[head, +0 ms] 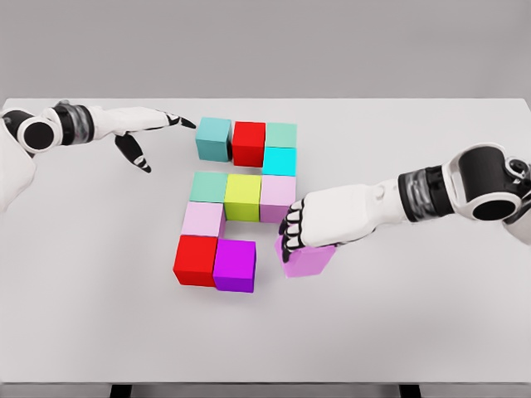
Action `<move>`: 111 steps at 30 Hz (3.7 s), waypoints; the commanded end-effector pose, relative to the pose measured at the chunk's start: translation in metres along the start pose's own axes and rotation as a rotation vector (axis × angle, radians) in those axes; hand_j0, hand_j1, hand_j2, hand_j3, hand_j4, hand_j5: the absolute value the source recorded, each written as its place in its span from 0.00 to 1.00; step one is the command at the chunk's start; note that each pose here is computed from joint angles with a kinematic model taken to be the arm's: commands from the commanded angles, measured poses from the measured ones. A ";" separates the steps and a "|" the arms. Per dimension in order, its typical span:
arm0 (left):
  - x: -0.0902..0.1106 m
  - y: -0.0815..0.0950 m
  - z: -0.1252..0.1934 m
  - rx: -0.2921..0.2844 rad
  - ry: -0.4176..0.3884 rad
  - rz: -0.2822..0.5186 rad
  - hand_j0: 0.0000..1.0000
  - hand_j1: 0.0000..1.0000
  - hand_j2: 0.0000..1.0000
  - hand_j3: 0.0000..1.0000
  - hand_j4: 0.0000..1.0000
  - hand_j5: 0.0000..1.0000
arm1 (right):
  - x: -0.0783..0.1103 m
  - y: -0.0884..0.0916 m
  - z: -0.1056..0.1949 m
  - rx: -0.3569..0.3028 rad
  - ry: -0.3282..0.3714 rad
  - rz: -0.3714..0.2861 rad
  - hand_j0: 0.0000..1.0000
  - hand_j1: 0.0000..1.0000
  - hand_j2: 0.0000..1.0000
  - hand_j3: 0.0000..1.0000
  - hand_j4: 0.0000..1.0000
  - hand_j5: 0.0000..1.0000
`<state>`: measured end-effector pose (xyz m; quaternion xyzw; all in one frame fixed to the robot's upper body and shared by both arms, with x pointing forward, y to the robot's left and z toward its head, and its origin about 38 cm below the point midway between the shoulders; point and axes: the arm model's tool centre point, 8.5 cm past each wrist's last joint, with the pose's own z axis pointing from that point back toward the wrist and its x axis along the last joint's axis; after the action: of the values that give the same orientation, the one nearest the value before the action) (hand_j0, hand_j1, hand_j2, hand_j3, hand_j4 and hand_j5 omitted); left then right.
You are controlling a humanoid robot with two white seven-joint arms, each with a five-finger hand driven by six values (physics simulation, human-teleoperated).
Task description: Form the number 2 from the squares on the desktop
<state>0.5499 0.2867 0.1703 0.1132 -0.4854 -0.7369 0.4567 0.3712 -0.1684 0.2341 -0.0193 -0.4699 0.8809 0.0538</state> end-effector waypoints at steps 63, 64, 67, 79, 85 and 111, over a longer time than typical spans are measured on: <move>-0.016 0.036 0.108 0.170 0.023 -0.108 1.00 1.00 1.00 1.00 1.00 1.00 | -0.001 0.052 0.045 0.140 0.077 -0.105 1.00 1.00 1.00 1.00 1.00 1.00; -0.017 0.036 0.108 0.171 0.024 -0.109 1.00 1.00 1.00 1.00 1.00 1.00 | -0.002 0.050 0.045 0.136 0.078 -0.103 1.00 1.00 1.00 1.00 1.00 1.00; -0.018 0.042 0.114 0.197 0.029 -0.104 1.00 1.00 1.00 1.00 1.00 1.00 | -0.002 0.048 0.046 0.130 0.078 -0.103 1.00 1.00 1.00 1.00 1.00 1.00; -0.025 0.039 0.117 0.201 0.045 -0.085 1.00 1.00 1.00 1.00 1.00 1.00 | -0.015 0.050 0.055 0.132 0.133 -0.099 1.00 1.00 1.00 1.00 1.00 1.00; -0.025 0.040 0.117 0.205 0.043 -0.083 1.00 1.00 1.00 1.00 1.00 1.00 | -0.025 0.046 0.038 0.125 0.128 -0.089 1.00 1.00 1.00 1.00 1.00 1.00; -0.025 0.050 0.125 0.219 0.054 -0.097 1.00 1.00 1.00 1.00 1.00 1.00 | -0.006 0.027 0.021 0.095 0.058 -0.023 1.00 1.00 1.00 1.00 1.00 1.00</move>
<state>0.5161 0.3764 0.2658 0.2056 -0.5423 -0.7002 0.4163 0.3721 -0.1995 0.2225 -0.0352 -0.4253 0.9013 0.0745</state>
